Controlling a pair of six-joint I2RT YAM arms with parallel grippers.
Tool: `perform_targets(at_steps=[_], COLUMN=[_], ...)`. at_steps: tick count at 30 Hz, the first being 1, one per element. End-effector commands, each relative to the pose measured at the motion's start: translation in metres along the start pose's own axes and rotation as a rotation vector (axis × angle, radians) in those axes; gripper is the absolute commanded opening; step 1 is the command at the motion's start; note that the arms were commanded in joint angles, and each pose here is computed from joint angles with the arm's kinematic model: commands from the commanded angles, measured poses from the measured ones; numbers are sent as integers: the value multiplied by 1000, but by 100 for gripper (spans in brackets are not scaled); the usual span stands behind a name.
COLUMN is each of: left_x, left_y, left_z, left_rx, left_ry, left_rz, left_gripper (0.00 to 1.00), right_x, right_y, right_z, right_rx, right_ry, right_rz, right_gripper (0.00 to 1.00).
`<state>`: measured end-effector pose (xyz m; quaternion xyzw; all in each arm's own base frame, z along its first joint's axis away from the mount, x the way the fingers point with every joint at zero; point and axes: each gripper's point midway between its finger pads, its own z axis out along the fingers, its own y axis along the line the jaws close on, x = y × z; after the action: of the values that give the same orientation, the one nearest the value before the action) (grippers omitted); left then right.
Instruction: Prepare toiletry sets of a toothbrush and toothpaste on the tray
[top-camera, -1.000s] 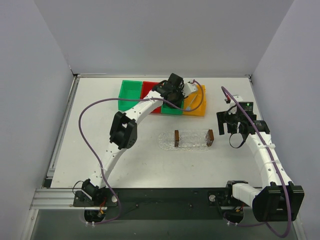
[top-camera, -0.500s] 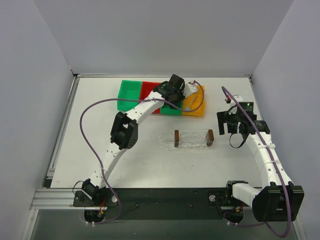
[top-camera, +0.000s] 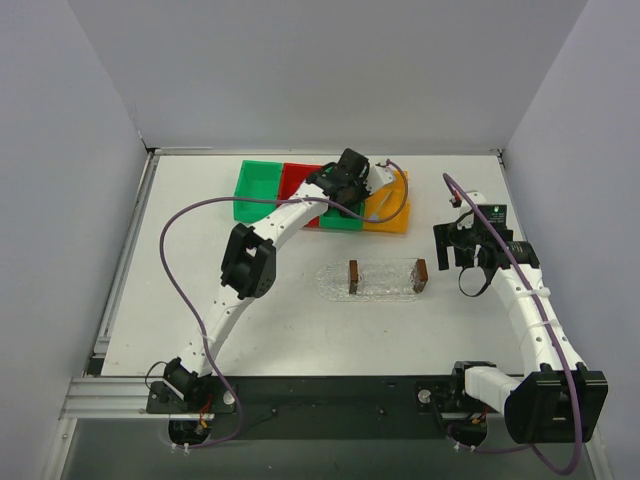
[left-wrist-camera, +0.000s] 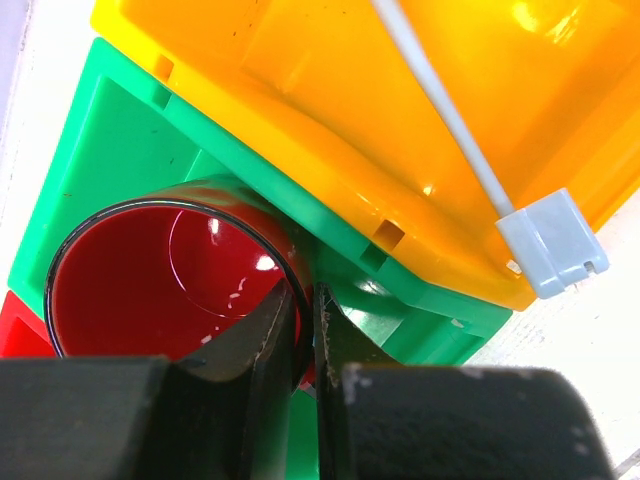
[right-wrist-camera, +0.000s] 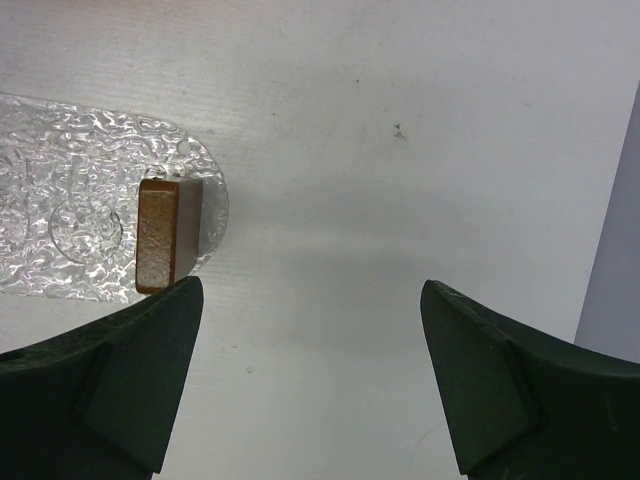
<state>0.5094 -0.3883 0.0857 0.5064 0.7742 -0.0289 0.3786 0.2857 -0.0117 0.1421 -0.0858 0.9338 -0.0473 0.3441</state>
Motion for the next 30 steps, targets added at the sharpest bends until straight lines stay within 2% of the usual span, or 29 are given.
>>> perform_targets(at_steps=[1,15,22,30], left_x=[-70,-89,-105,-85], left_y=[49,50,50,25], left_z=[-61,-100,-139,-174], left_rx=[-144,-110,-80,35], left_ry=[-185,-234,-282,-218], left_rz=[-13,-12,-18,-24], left_gripper=[0,0,0,0], right_x=[2,4,4,4], right_y=[-1,-7,-7,-8], right_z=[1,-1,-1,-2], right_rx=[-1,14,12,15], right_ry=[-2,-4,-3,-7], right_rz=[-8,11,12,16], right_gripper=[85,85,85,85])
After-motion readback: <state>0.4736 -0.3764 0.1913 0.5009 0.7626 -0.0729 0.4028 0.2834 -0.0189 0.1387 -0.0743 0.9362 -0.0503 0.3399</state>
